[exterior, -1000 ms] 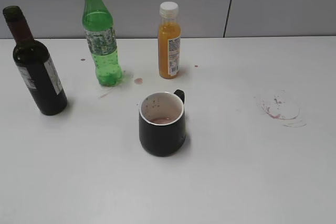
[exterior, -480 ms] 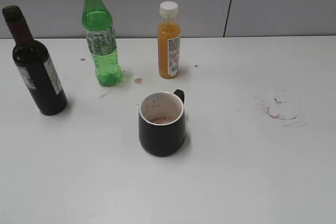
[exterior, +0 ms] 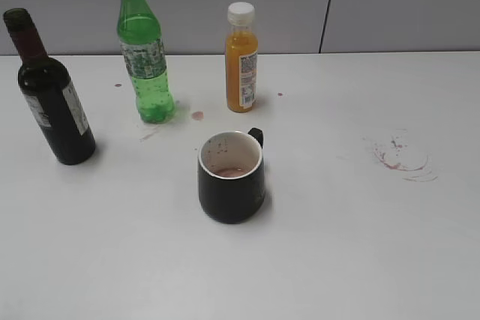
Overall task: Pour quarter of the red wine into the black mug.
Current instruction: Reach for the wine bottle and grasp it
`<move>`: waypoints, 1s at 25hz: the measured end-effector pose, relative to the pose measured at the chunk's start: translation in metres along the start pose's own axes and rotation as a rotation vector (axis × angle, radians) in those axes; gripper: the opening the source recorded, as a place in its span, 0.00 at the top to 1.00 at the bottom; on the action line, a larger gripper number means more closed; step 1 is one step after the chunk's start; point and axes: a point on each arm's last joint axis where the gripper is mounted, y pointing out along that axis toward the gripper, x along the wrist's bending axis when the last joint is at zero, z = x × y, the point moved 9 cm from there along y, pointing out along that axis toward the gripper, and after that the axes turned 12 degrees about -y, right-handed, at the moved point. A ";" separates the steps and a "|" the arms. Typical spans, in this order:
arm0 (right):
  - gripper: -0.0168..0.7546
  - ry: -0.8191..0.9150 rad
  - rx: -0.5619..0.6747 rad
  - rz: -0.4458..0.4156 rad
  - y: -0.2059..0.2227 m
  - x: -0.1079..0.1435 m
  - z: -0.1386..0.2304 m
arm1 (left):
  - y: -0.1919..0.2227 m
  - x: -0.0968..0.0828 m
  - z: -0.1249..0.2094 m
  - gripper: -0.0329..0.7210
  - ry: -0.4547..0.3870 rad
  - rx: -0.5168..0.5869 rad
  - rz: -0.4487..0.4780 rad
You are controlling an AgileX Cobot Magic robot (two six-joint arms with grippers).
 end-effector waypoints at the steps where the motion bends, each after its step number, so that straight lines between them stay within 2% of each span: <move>1: 0.22 0.000 0.000 0.000 0.000 0.000 0.000 | 0.006 0.000 0.003 0.17 -0.004 -0.003 0.002; 5: 0.22 0.000 0.000 0.000 0.000 0.000 0.000 | 0.023 0.005 0.012 0.17 0.000 -0.015 -0.005; 12: 0.22 0.000 0.000 0.000 0.000 0.000 0.000 | 0.042 0.005 -0.004 0.17 0.004 -0.119 -0.003; 23: 0.22 0.000 0.000 0.000 0.000 0.000 0.000 | 0.105 0.012 0.010 0.16 0.015 -0.001 -0.035; 25: 0.22 0.000 0.000 0.000 0.000 0.000 0.000 | 0.115 0.008 0.014 0.14 0.025 0.015 -0.017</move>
